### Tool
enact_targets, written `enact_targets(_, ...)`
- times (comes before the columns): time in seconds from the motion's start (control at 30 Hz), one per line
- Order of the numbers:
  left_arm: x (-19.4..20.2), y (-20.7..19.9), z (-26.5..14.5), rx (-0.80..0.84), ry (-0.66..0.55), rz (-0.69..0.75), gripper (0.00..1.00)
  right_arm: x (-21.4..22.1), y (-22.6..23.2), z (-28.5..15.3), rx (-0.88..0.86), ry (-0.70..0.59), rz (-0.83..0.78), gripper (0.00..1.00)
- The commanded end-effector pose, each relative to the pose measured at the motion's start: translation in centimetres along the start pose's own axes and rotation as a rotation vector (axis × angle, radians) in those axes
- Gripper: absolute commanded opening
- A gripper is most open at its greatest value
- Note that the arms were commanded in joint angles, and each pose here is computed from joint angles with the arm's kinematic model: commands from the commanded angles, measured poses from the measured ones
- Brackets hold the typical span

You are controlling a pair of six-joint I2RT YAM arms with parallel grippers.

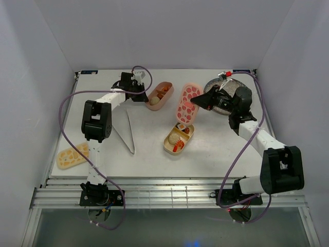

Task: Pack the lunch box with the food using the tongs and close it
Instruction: Move the packing box to the center of the board.

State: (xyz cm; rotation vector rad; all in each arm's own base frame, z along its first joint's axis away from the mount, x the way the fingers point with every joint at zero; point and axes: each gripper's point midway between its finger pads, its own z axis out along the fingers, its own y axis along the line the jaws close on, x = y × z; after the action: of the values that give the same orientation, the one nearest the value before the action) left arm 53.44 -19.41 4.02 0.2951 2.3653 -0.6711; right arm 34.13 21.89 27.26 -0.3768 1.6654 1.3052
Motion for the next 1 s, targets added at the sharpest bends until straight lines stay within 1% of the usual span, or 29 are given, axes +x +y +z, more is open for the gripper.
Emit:
enact_targets(0.0,-2.0,-2.0,-4.2,-0.046,-0.050,0.012,0.07,-1.4,-0.1,0.3,-0.003,-0.042,-0.047,0.08)
enact_targets(0.03,-1.6,-2.2,-4.7,-0.057,-0.046,-0.005,0.06,-1.1,-0.6,0.5,0.007,-0.039,-0.036,0.08)
enact_targets(0.07,-0.1,-2.6,-5.0,-0.054,-0.018,-0.018,0.04,-1.2,-0.8,0.6,0.008,-0.037,-0.031,0.08)
enact_targets(0.1,-0.8,-3.6,-6.5,-0.061,-0.047,-0.011,0.04,-1.0,-0.9,0.7,0.001,-0.026,-0.014,0.08)
enact_targets(0.13,-0.5,-4.1,-7.0,-0.067,-0.054,-0.009,0.04,-0.6,-1.0,0.9,-0.005,-0.014,0.003,0.08)
enact_targets(0.17,1.4,-4.5,-7.0,-0.095,-0.024,-0.006,0.04,-0.4,-0.9,1.0,-0.011,-0.009,0.013,0.08)
enact_targets(0.2,1.0,-5.5,-8.2,-0.103,-0.050,0.007,0.04,-0.3,-0.7,1.1,-0.016,-0.005,0.018,0.08)
enact_targets(0.27,2.7,-7.3,-8.6,-0.115,-0.034,0.008,0.03,0.2,-0.6,1.1,-0.010,0.005,0.024,0.08)
enact_targets(0.3,4.6,-6.7,-8.7,-0.170,-0.009,-0.005,0.03,0.8,-0.4,1.1,-0.010,0.015,0.032,0.08)
enact_targets(0.37,5.7,-8.2,-9.8,-0.192,-0.020,0.001,0.02,1.5,0.2,1.0,-0.012,0.025,0.025,0.08)
enact_targets(0.4,7.7,-7.5,-10.0,-0.239,0.002,-0.024,0.02,2.1,0.1,0.9,-0.001,0.032,0.031,0.08)
enact_targets(0.43,7.7,-8.0,-10.6,-0.235,-0.018,-0.025,0.02,2.3,0.6,0.8,-0.002,0.033,0.022,0.08)
enact_targets(0.5,9.7,-8.1,-10.9,-0.256,0.003,-0.047,0.02,3.2,0.7,0.8,0.012,0.053,0.018,0.08)
enact_targets(0.53,9.8,-7.5,-11.3,-0.308,-0.015,-0.048,0.02,3.7,0.9,0.6,0.015,0.057,0.017,0.08)
enact_targets(0.6,10.3,-7.9,-12.1,-0.316,-0.042,-0.066,0.02,4.2,1.0,0.6,0.024,0.069,0.011,0.08)
enact_targets(0.63,11.4,-7.4,-12.2,-0.334,-0.041,-0.073,0.02,4.4,1.0,0.6,0.029,0.073,0.011,0.08)
enact_targets(0.73,12.1,-6.9,-13.1,-0.359,-0.074,-0.095,0.00,4.9,1.2,0.7,0.027,0.088,0.012,0.08)
enact_targets(0.8,11.6,-6.7,-13.8,-0.375,-0.118,-0.098,0.00,5.2,1.5,0.8,0.034,0.094,0.008,0.08)
enact_targets(0.97,11.8,-6.9,-14.1,-0.361,-0.138,-0.107,0.00,5.9,2.1,1.3,0.032,0.107,0.008,0.08)
